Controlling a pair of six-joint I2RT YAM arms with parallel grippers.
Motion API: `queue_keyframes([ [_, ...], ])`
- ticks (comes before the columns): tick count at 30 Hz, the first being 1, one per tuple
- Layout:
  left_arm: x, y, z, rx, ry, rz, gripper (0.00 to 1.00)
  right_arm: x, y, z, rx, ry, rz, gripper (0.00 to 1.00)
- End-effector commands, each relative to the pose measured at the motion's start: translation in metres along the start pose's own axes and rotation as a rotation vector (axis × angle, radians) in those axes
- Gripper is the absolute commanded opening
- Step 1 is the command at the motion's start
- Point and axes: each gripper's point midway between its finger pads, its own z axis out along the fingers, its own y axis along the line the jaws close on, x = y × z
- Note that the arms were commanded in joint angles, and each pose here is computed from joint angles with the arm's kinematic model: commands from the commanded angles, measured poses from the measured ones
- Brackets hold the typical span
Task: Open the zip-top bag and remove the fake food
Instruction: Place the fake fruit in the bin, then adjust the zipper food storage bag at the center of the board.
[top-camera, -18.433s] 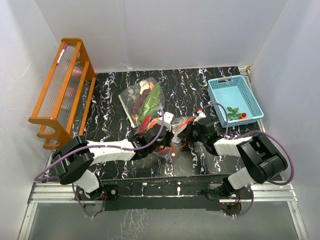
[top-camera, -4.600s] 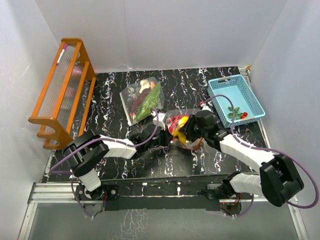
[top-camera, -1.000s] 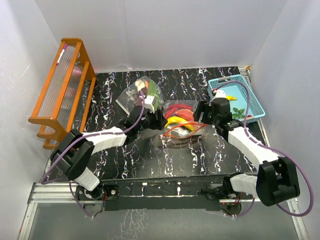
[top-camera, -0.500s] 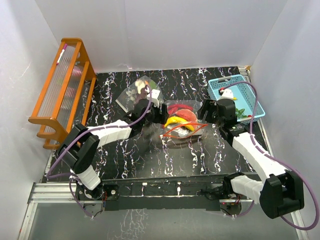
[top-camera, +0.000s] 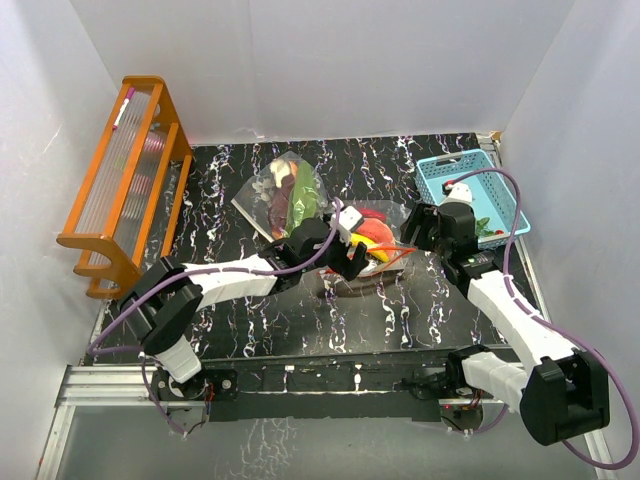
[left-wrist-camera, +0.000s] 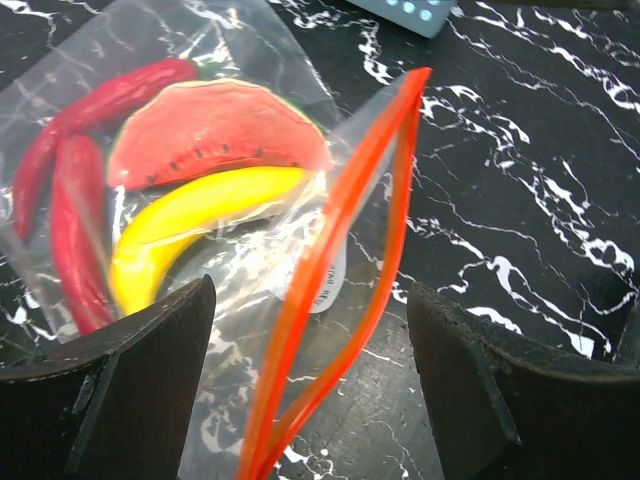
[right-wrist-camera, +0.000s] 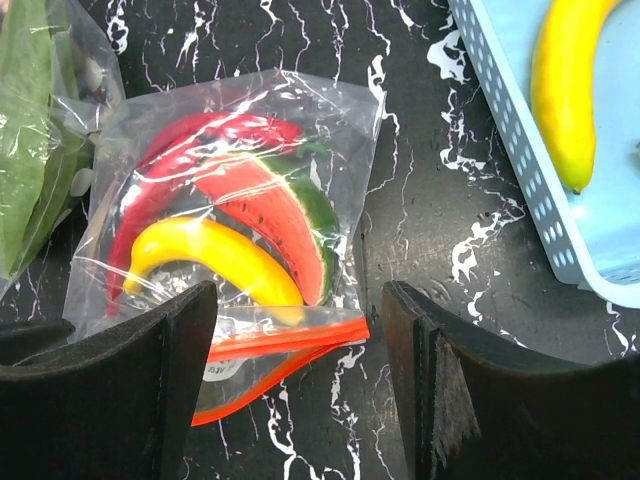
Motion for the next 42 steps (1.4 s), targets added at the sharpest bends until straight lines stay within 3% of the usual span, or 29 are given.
queue_keyframes([
  [1, -0.012, -0.003, 0.004, -0.001, -0.016, 0.084, 0.76, -0.012, 0.005, 0.001, -0.023, -0.044, 0.019, 0.68],
  [7, -0.008, -0.002, 0.013, 0.001, 0.005, 0.091, 0.67, -0.011, 0.006, -0.002, -0.029, -0.038, 0.024, 0.68],
  [17, -0.002, -0.004, 0.019, 0.006, 0.012, 0.072, 0.42, -0.001, 0.002, -0.003, -0.042, -0.013, 0.046, 0.68],
  [27, -0.002, 0.001, 0.020, -0.018, 0.004, 0.063, 0.02, 0.007, 0.013, -0.009, -0.112, 0.018, 0.114, 0.68],
  [31, -0.002, 0.002, 0.021, -0.028, -0.001, 0.055, 0.00, 0.008, 0.023, -0.017, -0.172, 0.014, 0.169, 0.61],
  [42, -0.015, 0.004, 0.033, -0.054, -0.038, 0.001, 0.00, 0.063, 0.049, -0.027, -0.362, 0.158, 0.385, 0.61],
])
